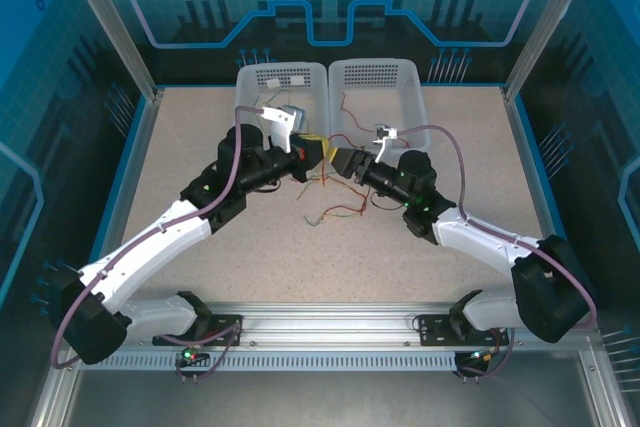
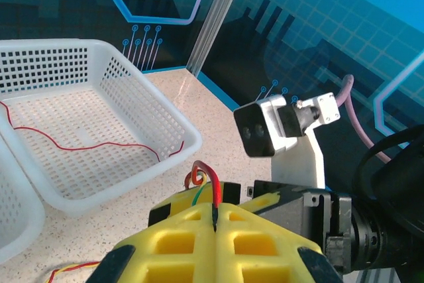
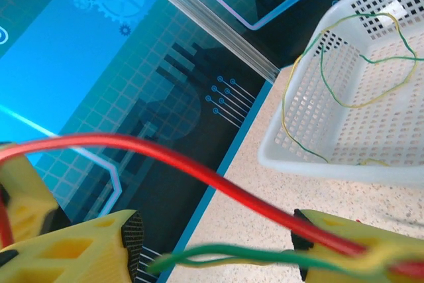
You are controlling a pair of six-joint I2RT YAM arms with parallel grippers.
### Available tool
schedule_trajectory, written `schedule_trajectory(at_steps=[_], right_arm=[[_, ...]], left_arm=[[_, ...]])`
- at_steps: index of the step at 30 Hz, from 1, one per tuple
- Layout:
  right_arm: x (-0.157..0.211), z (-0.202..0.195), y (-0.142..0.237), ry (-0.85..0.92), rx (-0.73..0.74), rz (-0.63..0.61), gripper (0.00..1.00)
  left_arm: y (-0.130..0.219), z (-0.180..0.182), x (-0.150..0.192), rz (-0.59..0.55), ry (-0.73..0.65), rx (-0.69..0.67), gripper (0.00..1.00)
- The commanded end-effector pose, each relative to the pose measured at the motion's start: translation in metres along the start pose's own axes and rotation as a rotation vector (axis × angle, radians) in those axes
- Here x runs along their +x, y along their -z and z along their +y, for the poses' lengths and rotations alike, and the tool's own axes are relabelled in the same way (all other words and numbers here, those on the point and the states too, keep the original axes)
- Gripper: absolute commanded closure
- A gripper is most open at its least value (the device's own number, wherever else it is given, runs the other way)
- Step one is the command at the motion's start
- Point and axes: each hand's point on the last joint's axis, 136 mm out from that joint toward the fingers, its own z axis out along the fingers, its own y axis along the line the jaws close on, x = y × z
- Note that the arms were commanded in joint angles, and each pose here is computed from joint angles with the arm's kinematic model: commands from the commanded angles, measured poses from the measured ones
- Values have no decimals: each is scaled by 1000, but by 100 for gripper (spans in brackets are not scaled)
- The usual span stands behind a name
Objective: Untangle the cables
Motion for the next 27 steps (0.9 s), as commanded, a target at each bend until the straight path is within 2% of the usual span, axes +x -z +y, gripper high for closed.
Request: schedule_trajectory(at_steps=[1, 4, 8, 16, 27], right_arm=[[-12, 12, -7, 12, 11, -62, 39], [-12, 10, -9, 14, 20, -71, 43], [-10, -3, -9, 25, 92, -89, 57], [0, -2, -9, 103, 102, -37, 98], [-6, 26, 32, 424, 121, 28, 100]], left_arm=[[1, -8, -1, -17, 19, 49, 100], [0, -7, 0, -24, 24, 49, 100], [1, -7, 2, -23, 28, 52, 100], [11, 19, 1, -61, 11, -88, 100], [32, 50, -10, -112, 38, -183, 100]])
